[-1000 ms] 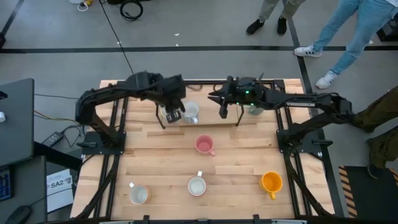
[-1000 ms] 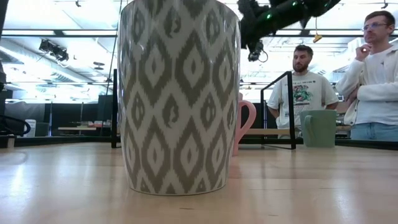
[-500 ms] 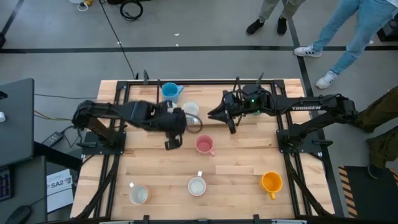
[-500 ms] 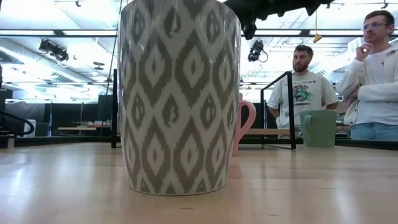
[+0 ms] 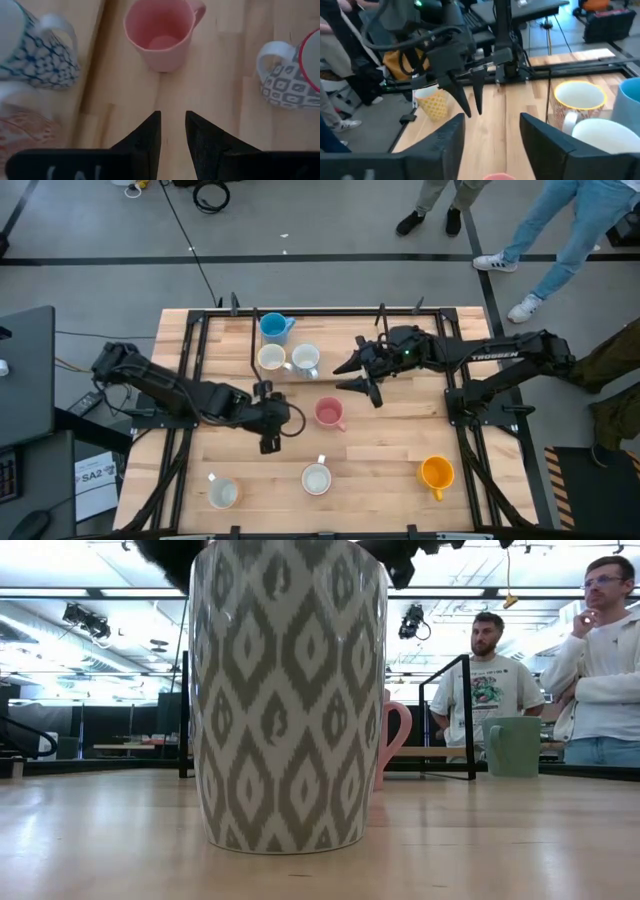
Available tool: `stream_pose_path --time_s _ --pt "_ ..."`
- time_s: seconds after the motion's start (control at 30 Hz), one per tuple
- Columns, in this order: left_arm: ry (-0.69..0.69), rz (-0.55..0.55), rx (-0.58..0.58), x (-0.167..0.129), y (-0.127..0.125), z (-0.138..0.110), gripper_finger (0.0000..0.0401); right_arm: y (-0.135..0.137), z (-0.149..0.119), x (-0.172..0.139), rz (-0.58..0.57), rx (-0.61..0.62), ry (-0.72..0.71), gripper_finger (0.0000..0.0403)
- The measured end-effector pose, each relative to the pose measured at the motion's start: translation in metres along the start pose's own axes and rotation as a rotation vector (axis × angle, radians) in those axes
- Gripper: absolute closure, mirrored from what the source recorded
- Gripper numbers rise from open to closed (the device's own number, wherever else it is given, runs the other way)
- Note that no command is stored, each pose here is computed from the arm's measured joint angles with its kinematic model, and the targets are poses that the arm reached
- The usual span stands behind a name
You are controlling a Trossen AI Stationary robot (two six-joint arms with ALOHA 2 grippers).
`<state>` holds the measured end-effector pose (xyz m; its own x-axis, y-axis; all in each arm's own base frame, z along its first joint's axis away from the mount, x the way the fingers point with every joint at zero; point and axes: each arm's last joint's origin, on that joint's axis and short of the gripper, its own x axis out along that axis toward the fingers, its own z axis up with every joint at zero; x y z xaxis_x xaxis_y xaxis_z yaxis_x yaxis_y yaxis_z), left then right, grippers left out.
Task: Place coffee mugs
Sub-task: Put the pink mug on the shelf
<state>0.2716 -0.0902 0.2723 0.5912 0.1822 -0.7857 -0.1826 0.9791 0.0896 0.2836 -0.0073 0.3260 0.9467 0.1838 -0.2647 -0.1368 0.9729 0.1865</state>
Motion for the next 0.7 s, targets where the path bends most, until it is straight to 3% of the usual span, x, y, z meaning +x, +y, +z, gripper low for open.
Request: stream_pose_path --time_s 0.2,0.3,0.5,0.7 --pt "-0.048 -0.019 -0.029 0.016 0.003 -0.023 0.0306 0.008 0.016 0.015 -0.141 0.01 0.22 0.0172" --pt "-0.063 -0.024 -0.037 0.026 0.003 -0.032 0.0306 0.007 0.016 0.032 -0.159 0.01 0.34 0.0173" --pt "-0.065 -0.026 -0.038 0.036 0.003 -0.043 0.0306 -0.003 -0.004 0.066 -0.195 0.024 0.542 0.0173" --pt "-0.071 -0.029 -0.039 0.035 0.003 -0.043 0.0306 -0.018 -0.024 0.087 -0.231 0.046 0.638 0.0174"
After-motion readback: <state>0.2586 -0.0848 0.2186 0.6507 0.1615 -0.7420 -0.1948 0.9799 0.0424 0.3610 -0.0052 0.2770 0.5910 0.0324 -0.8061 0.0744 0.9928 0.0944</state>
